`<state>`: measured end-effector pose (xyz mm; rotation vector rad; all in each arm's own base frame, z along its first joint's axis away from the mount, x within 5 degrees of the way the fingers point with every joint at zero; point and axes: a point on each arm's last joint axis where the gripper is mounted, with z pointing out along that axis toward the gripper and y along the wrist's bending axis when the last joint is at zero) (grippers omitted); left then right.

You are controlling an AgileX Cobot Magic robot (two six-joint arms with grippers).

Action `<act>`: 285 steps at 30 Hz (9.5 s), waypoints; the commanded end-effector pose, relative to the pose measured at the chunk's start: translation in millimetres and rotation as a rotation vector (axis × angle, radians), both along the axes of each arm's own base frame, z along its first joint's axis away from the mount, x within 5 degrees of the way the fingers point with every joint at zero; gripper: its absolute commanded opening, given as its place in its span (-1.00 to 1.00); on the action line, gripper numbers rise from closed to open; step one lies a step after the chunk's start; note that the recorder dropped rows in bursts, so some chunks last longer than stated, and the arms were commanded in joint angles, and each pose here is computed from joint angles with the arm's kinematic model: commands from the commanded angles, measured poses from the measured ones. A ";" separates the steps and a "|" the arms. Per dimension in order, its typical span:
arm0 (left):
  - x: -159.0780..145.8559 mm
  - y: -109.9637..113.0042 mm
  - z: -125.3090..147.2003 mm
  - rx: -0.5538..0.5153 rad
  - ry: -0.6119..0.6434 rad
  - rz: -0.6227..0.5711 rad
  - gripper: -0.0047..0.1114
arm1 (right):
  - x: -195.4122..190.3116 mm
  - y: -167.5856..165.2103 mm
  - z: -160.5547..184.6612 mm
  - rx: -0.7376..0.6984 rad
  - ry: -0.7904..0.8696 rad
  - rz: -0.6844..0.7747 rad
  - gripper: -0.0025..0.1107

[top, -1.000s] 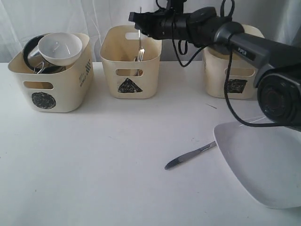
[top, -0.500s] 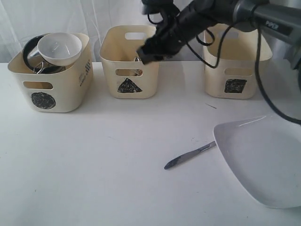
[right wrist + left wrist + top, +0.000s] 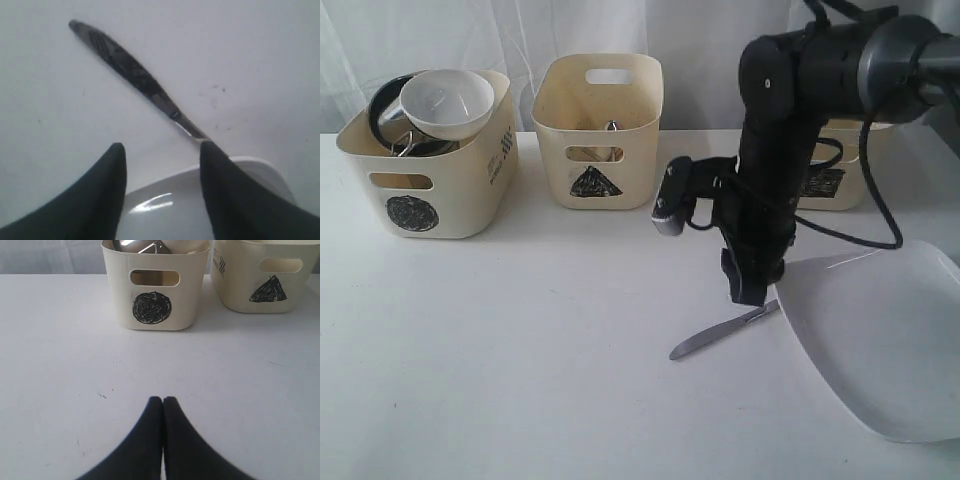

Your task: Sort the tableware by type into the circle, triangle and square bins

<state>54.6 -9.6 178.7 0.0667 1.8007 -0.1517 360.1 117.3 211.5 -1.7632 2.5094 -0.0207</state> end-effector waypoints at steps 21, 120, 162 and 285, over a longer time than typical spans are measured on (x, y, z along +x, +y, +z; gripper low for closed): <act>-0.1 0.0 -0.5 -0.004 -0.003 0.001 -0.92 | 2.0 -2.2 -56.9 -0.062 -0.072 0.268 -0.04; -0.1 0.1 -0.5 -0.002 -0.003 0.001 -0.92 | -11.6 19.0 -122.6 -0.102 0.149 -0.230 -0.21; -0.1 0.1 -0.5 -0.003 -0.003 0.002 -0.92 | -29.3 57.4 -115.4 0.023 0.219 -0.253 -0.96; -0.1 0.1 -0.3 -0.004 -0.005 0.002 -0.92 | -79.6 -11.7 -101.3 -0.204 -0.377 -0.825 -0.33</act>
